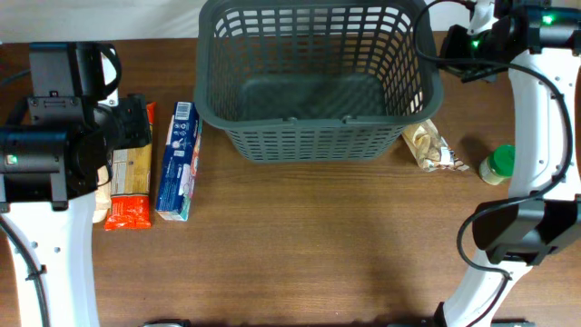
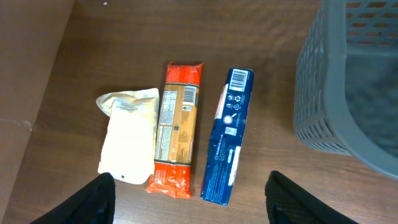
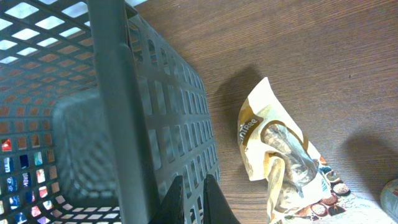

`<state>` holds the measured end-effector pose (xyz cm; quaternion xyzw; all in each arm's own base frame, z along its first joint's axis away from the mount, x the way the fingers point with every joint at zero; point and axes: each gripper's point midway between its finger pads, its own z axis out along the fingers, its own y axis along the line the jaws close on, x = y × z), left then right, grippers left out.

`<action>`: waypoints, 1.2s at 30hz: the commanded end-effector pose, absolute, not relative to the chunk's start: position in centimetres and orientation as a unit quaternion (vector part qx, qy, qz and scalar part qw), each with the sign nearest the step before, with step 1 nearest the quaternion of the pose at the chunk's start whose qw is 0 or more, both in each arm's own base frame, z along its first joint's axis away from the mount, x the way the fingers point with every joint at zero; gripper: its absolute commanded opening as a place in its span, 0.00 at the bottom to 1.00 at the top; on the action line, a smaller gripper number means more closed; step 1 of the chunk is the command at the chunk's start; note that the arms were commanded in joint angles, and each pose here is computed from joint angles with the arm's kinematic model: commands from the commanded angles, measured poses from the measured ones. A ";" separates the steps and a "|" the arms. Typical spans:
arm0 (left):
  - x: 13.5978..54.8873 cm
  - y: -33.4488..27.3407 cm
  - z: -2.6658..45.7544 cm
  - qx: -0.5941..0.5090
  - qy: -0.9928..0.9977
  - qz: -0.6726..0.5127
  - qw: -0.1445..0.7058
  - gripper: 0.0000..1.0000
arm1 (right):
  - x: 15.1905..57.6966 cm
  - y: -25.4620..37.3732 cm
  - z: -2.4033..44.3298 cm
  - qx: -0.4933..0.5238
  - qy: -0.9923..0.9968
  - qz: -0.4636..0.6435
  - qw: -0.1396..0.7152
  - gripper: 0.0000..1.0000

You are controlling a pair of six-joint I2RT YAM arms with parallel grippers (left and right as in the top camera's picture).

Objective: Pack container

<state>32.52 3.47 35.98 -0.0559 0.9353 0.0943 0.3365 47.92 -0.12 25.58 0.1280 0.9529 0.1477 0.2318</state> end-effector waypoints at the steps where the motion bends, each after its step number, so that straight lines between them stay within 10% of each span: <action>1: 32.4 3.9 36.2 -0.064 0.933 0.100 0.339 0.71 | 48.1 0.8 25.1 0.124 0.954 0.158 0.224 0.04; 11: 32.7 5.0 36.2 -0.081 0.931 0.106 0.339 0.76 | 47.6 -0.6 25.7 0.141 0.948 0.179 0.223 0.04; 22: 34.6 8.8 29.7 -0.102 0.959 0.115 0.239 1.00 | 40.7 -18.8 32.6 0.365 0.870 0.091 0.319 0.04; 24: 36.5 6.5 25.7 -0.016 0.980 0.051 0.190 1.00 | 39.2 -20.3 32.2 0.389 0.865 0.085 0.306 0.22; 25: 37.4 5.6 23.8 0.014 0.985 0.023 0.168 1.00 | 38.4 -21.0 31.7 0.402 0.863 0.084 0.294 0.60; 27: 38.5 5.5 20.9 0.040 0.990 0.014 0.133 1.00 | 38.0 -21.5 31.5 0.409 0.861 0.082 0.291 0.99; 34: 41.0 5.9 10.8 0.112 0.993 -0.005 0.027 0.96 | 38.1 -21.4 31.5 0.408 0.861 0.083 0.291 0.99; 36: 41.1 5.4 8.1 0.132 0.991 -0.013 -0.001 0.79 | 38.1 -21.4 31.5 0.408 0.861 0.083 0.291 0.99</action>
